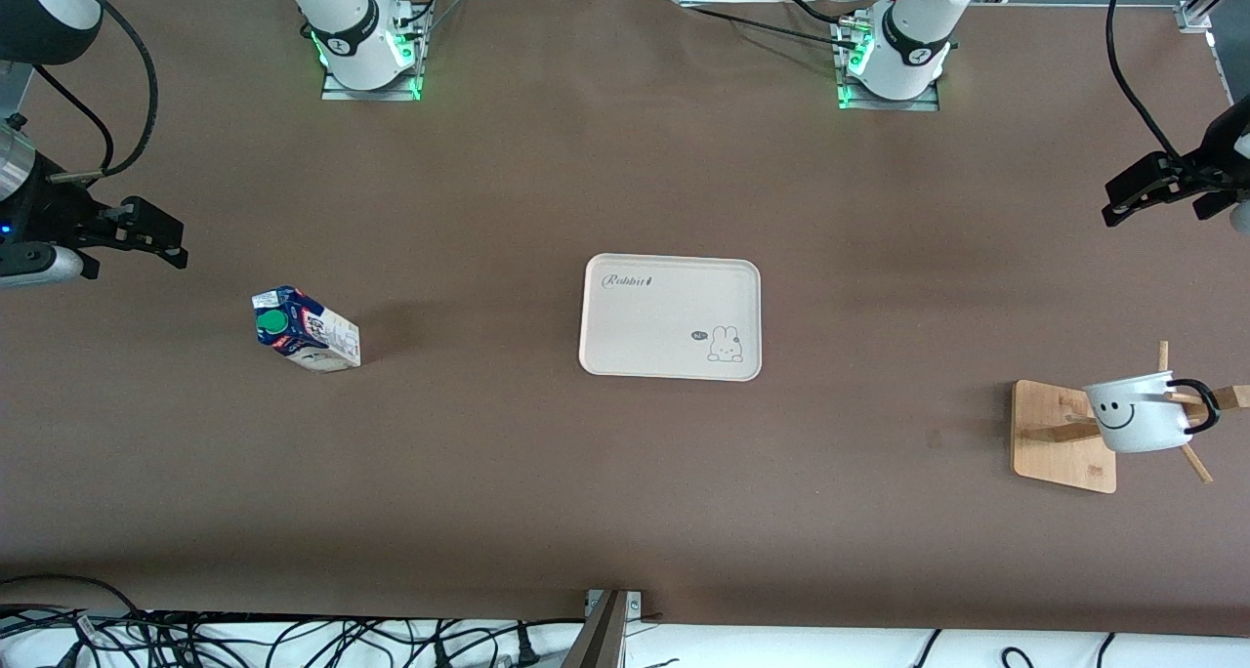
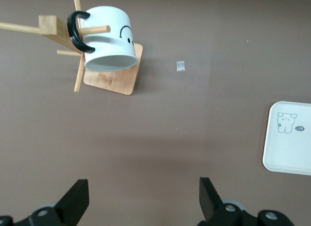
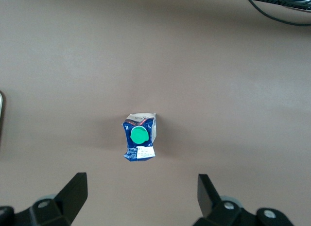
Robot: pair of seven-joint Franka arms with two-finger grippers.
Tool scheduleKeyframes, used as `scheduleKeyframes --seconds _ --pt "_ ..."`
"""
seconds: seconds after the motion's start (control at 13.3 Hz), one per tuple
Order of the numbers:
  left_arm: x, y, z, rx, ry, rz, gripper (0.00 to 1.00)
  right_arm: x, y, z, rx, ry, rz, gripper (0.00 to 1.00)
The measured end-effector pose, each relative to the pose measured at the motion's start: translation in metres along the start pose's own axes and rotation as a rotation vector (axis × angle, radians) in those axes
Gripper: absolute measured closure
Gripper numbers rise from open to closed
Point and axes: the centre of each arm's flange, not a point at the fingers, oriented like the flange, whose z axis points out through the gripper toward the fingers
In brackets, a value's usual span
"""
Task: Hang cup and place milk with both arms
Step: 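Open the left gripper and raise it away from the hung mug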
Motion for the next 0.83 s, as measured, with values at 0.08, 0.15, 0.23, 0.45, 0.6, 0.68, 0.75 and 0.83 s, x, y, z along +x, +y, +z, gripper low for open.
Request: scheduleKeyframes --seconds 0.08,0.15,0.23,0.45,0.6,0.68,0.75,0.83 --pt "0.001 -0.001 0.001 0.0 0.009 -0.001 0.0 0.0 0.0 0.0 0.0 0.0 0.0 0.0" --pt "0.001 -0.001 0.003 -0.008 0.008 -0.004 0.0 0.0 0.0 0.0 0.0 0.0 0.0 0.0" --pt "0.001 -0.001 0.007 -0.021 0.001 -0.007 0.0 0.0 0.0 0.0 0.0 0.0 0.0 0.0" --pt "0.0 -0.002 0.012 -0.031 -0.009 -0.012 0.0 0.0 0.0 0.0 0.0 0.0 0.0 0.0" --pt "0.0 0.0 0.013 -0.035 -0.012 -0.008 0.0 0.0 0.0 0.0 0.0 0.0 0.0 0.0" --pt "0.001 0.002 0.015 -0.036 -0.015 -0.004 0.0 0.0 0.0 0.0 0.0 0.0 0.0 0.0" --pt "0.002 0.004 0.02 -0.036 -0.022 0.0 0.0 0.0 0.0 0.0 0.0 0.0 0.0 0.0" --pt "0.006 0.006 0.026 -0.036 -0.029 0.002 0.0 0.0 0.0 0.0 0.0 0.0 0.0 0.0"
